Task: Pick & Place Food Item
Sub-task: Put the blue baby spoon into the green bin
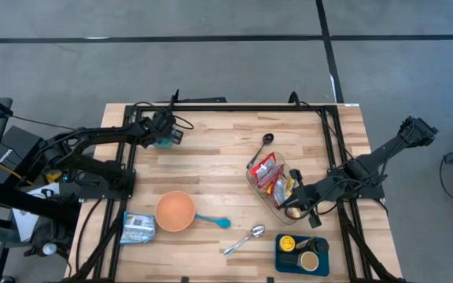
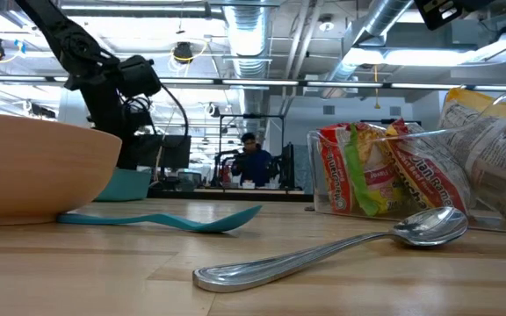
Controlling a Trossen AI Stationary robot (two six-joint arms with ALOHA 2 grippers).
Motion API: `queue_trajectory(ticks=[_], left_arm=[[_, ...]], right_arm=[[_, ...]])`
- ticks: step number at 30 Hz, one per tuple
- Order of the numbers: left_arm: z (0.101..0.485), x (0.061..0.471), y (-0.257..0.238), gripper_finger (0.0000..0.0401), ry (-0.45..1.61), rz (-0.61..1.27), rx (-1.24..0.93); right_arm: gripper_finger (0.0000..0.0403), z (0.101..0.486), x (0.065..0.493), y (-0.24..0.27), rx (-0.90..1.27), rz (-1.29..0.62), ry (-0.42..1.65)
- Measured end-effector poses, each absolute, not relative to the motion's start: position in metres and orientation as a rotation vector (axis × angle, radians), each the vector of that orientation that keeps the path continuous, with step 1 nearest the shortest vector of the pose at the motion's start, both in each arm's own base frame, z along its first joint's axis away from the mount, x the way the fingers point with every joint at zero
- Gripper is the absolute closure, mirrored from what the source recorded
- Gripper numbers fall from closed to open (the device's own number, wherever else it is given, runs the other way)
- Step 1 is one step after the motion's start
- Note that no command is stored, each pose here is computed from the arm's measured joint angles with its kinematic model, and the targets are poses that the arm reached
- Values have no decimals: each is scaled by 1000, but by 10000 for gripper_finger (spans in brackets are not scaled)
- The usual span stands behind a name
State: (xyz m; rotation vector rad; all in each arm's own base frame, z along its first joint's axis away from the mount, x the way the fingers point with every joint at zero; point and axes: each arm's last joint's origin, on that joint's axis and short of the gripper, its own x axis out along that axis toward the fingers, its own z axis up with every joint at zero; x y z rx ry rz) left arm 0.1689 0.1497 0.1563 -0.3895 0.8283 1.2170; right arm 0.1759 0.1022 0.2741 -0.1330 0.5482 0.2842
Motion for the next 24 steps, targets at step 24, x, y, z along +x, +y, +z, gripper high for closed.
queue_trajectory(ticks=[24], left_arm=[[283,165,78,391,36,386,-380]], right_arm=[[395,274,179,96,-123,252,551]])
